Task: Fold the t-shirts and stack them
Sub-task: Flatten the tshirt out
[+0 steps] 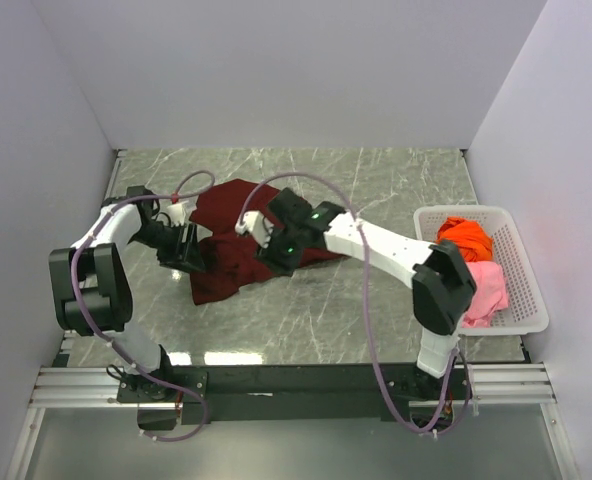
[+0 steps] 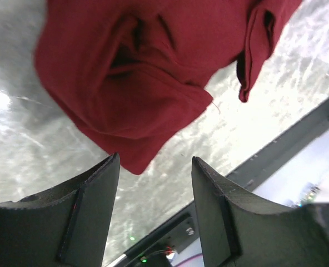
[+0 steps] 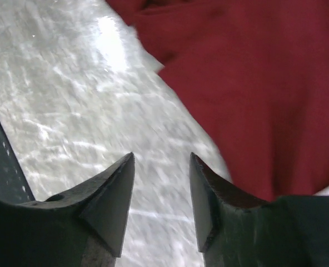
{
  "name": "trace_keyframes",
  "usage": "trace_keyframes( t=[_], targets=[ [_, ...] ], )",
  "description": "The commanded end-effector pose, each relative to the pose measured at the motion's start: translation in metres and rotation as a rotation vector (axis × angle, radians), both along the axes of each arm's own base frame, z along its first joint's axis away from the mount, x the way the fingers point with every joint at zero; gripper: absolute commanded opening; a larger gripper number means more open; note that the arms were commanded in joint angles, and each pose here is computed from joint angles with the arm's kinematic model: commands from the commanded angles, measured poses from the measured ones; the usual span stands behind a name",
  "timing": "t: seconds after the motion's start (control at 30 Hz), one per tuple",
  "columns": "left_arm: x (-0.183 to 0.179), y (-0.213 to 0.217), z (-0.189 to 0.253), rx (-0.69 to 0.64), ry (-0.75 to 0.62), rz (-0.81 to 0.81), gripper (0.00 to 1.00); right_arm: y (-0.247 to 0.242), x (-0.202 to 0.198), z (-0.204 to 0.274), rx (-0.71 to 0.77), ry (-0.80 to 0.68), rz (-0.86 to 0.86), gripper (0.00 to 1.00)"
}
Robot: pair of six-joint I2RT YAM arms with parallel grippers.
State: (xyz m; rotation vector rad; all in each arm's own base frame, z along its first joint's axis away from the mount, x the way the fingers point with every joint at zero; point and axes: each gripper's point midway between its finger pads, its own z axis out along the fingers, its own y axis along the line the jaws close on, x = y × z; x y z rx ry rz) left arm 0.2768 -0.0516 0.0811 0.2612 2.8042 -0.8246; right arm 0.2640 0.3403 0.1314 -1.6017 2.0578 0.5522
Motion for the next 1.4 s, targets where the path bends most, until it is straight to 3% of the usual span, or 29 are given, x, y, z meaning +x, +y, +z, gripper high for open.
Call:
trace_keyframes(
  t=[0.0, 0.1, 0.33, 0.53, 0.63, 0.77, 0.8, 0.9, 1.07, 1.13, 1.17, 1.37],
  targets=[
    [-0.006, -0.015, 0.014, -0.09, -0.001, 0.021, 0.6, 0.03, -0.002, -0.014, 0.009, -0.047, -0.016, 0.54],
    [-0.007, -0.017, 0.011, -0.101, 0.015, 0.034, 0.6, 0.043, -0.008, -0.029, -0.007, -0.046, -0.036, 0.61],
    [-0.001, -0.016, 0.004, -0.106, 0.039, 0.051, 0.59, 0.065, -0.009, -0.062, -0.037, -0.015, -0.078, 0.61],
    [0.006, -0.014, 0.002, -0.093, 0.035, 0.052, 0.59, 0.074, 0.009, -0.081, -0.056, -0.033, -0.178, 0.7],
    [0.007, -0.014, 0.001, -0.093, 0.038, 0.059, 0.59, 0.079, 0.018, -0.086, -0.058, -0.045, -0.223, 0.7],
    [0.007, -0.013, 0.0, -0.087, 0.038, 0.064, 0.59, 0.081, 0.034, -0.083, -0.053, -0.081, -0.29, 0.53],
    [0.007, -0.013, 0.0, -0.085, 0.039, 0.063, 0.59, 0.082, 0.037, -0.08, -0.049, -0.089, -0.298, 0.44],
    [0.006, -0.011, -0.001, -0.071, 0.04, 0.062, 0.59, 0.075, 0.042, -0.074, -0.059, -0.09, -0.311, 0.29],
    [0.012, -0.007, -0.003, -0.052, 0.033, 0.06, 0.58, 0.052, 0.049, -0.053, -0.063, -0.115, -0.296, 0.21],
    [0.016, -0.005, -0.004, -0.043, 0.027, 0.066, 0.56, 0.04, 0.053, -0.047, -0.071, -0.129, -0.286, 0.04],
    [0.019, -0.004, -0.005, -0.036, 0.025, 0.069, 0.53, 0.036, 0.055, -0.045, -0.076, -0.131, -0.288, 0.0],
    [0.039, 0.003, -0.009, -0.001, 0.002, 0.096, 0.38, 0.003, 0.077, -0.03, -0.065, -0.121, -0.312, 0.0]
  ],
)
